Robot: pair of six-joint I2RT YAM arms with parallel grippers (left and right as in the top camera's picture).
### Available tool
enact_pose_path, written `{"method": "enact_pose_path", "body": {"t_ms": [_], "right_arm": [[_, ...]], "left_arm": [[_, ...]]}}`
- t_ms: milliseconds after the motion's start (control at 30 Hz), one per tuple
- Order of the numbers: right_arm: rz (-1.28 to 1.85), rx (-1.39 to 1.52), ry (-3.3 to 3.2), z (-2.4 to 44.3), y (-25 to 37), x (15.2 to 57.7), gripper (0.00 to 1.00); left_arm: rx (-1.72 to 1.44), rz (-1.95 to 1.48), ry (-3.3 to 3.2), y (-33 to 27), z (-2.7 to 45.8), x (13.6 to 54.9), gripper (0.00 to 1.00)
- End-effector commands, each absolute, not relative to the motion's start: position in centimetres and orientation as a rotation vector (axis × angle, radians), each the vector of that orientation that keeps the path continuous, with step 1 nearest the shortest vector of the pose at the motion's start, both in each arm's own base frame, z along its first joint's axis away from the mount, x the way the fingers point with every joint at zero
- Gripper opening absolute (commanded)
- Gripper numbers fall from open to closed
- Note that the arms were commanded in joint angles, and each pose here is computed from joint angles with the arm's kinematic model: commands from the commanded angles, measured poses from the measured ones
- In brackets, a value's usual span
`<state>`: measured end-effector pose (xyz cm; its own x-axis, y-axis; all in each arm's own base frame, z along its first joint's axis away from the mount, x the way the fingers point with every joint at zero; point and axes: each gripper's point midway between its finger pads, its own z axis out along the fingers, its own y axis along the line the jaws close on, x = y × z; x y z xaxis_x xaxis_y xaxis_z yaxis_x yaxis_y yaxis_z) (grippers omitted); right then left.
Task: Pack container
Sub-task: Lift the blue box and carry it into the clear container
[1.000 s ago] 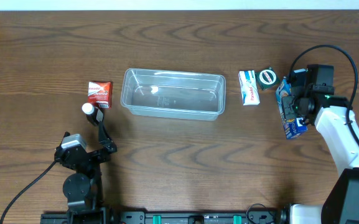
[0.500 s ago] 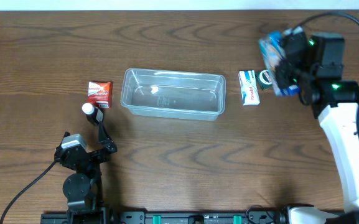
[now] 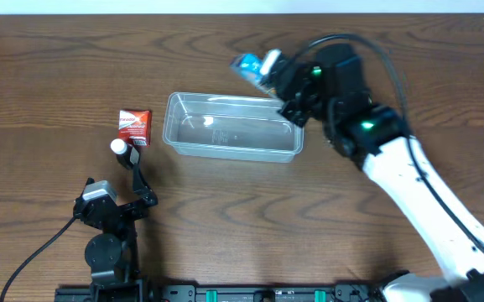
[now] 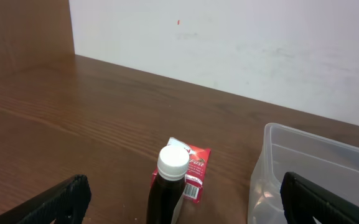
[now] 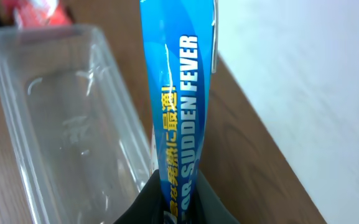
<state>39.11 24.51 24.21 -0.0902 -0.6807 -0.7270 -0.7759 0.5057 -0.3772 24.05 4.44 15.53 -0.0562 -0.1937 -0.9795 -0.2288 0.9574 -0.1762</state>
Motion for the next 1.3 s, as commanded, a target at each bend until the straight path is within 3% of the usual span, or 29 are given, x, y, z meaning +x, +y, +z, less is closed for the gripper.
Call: {"method": "enact_pose_path", "body": {"t_ms": [0, 400, 800, 1267], "right_arm": [[0.09, -1.362, 1.729, 23.1, 26.5, 39.1, 0.12], [0.126, -1.476, 1.744, 19.5, 29.1, 37.9, 0.11], [0.143, -1.595, 1.875, 16.5, 27.4, 35.3, 0.11], [0.098, -1.625, 1.937, 15.5, 25.4, 35.2, 0.1]], "left_arm": [[-0.324, 0.054, 1.69, 4.5, 13.8, 23.9, 0.98], [-0.324, 0.054, 1.691, 4.5, 13.8, 23.9, 0.98], [-0.324, 0.054, 1.691, 4.5, 13.8, 23.9, 0.98], [-0.324, 0.054, 1.69, 4.5, 13.8, 23.9, 0.98]]}}
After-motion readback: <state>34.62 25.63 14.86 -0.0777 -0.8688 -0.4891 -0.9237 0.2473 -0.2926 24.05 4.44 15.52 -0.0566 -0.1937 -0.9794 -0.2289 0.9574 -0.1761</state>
